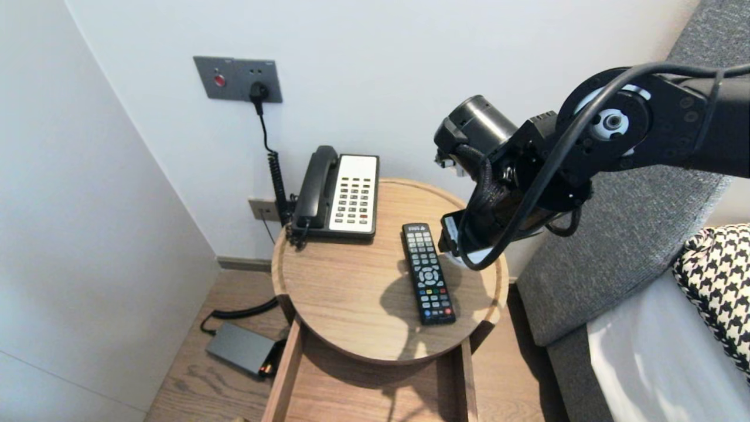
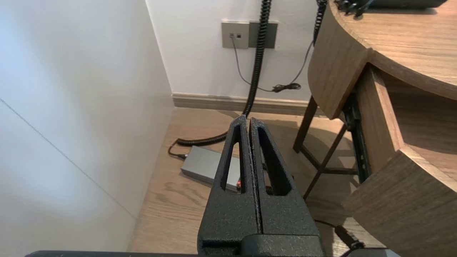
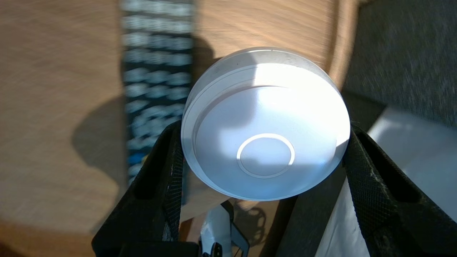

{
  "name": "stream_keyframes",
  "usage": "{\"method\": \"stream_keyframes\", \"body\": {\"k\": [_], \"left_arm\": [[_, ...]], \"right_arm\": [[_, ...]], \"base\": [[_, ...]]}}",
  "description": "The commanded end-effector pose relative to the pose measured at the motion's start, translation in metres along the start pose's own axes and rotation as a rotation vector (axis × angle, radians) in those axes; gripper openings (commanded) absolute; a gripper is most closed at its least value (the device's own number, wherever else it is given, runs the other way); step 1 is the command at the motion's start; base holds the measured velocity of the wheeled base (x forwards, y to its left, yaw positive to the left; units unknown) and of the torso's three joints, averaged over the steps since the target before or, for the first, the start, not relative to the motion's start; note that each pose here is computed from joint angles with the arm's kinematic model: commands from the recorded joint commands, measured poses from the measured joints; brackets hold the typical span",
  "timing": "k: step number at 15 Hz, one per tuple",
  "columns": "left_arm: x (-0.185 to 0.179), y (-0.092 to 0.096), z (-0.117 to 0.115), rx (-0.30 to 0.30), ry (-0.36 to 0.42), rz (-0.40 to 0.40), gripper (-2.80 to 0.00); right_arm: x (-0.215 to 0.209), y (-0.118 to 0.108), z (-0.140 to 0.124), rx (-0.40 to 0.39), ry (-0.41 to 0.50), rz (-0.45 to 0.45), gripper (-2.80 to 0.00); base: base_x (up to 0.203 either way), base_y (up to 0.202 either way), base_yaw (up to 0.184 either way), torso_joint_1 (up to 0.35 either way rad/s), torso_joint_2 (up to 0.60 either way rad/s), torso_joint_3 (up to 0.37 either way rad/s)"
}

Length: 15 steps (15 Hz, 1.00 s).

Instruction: Take the remote control out of the drawer one by one and place them on the table

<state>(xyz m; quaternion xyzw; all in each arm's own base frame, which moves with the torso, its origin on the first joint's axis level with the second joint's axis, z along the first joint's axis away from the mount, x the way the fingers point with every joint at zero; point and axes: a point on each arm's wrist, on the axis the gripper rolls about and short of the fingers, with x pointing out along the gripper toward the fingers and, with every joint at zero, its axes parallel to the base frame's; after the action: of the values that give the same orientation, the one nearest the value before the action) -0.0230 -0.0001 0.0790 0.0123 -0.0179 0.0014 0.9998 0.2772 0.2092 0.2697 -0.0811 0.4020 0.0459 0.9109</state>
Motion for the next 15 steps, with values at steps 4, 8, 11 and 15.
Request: {"method": "stream_keyframes", "body": {"k": [4,8,11,15], "left_arm": [[0.001,0.0,-0.003,0.0,0.011,0.0,-2.8],[0.001,0.0,-0.003,0.0,0.012,-0.002,-2.8],[0.001,0.0,-0.003,0.0,0.009,0.0,-2.8],[0.001,0.0,-0.003,0.0,0.011,-0.003,-2.8]], "right_arm": [[0.033,-0.017,0.001,0.105,0.09,-0.073,-2.8],[0.033,-0.013,-0.002,0.119,0.116,-0.045,-2.8],[0.032,-0.011,-0.003,0.172,0.14,0.002,-2.8],[0.033,-0.009,-0.006,0.216,0.191,0.055,-2.8]], "base": [[0.0,0.0,0.0,0.0,0.0,0.0],[0.0,0.0,0.0,0.0,0.0,0.0],[0.0,0.0,0.0,0.0,0.0,0.0],[0.0,0.0,0.0,0.0,0.0,0.0]]}}
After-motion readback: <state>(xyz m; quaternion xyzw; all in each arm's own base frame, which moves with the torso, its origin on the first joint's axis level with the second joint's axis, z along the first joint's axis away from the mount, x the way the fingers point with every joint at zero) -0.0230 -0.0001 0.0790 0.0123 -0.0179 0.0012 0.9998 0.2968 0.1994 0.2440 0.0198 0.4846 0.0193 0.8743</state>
